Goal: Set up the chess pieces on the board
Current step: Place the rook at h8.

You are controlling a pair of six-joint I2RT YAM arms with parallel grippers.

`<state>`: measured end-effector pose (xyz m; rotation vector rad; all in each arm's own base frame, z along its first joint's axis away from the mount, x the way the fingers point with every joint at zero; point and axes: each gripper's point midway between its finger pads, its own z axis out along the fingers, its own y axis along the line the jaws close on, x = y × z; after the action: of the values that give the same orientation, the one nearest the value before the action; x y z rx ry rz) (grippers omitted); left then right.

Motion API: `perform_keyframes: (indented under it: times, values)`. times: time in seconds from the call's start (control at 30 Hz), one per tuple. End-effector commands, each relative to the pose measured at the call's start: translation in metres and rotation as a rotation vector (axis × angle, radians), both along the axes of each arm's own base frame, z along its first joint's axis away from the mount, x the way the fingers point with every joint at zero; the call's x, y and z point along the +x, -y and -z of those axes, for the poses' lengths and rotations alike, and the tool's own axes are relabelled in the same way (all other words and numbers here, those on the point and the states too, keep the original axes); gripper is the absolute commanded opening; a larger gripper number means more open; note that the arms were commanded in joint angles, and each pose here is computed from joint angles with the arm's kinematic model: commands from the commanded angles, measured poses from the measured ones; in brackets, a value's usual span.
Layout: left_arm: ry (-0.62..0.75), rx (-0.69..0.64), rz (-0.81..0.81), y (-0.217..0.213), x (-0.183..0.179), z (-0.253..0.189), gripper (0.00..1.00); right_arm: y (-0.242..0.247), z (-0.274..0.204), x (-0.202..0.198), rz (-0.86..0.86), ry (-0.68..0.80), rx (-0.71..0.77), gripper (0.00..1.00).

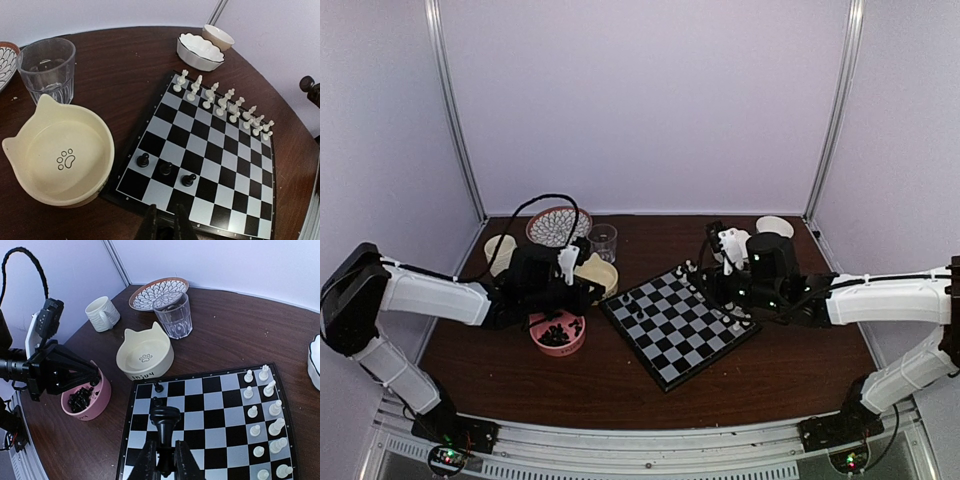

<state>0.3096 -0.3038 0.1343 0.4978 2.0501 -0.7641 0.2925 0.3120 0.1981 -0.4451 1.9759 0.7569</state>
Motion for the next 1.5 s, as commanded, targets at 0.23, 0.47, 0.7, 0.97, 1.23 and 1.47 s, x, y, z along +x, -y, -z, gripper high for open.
perform_keyframes:
  times: [0.23,0.47,0.7,0.97,1.23,1.47]
  values:
    - [0.113,0.026,0.053,0.031,0.030,0.015,0.00,0.027,0.004,0.000,0.070,0.101,-0.018,0.06]
    - [0.105,0.022,0.056,0.042,0.040,0.039,0.00,0.027,0.010,0.003,0.077,0.106,-0.042,0.06]
    - [0.088,0.050,0.058,0.048,0.047,0.060,0.00,0.018,0.018,0.004,0.045,0.082,-0.048,0.06]
    - [0.098,0.074,0.045,0.045,0.051,0.066,0.00,0.015,0.017,0.001,0.024,0.080,-0.041,0.06]
    - [0.114,0.088,0.012,0.041,0.056,0.071,0.00,0.015,0.014,0.000,0.018,0.082,-0.032,0.06]
    - [0.129,0.101,-0.001,0.039,0.059,0.073,0.00,0.014,0.013,0.000,0.015,0.082,-0.027,0.06]
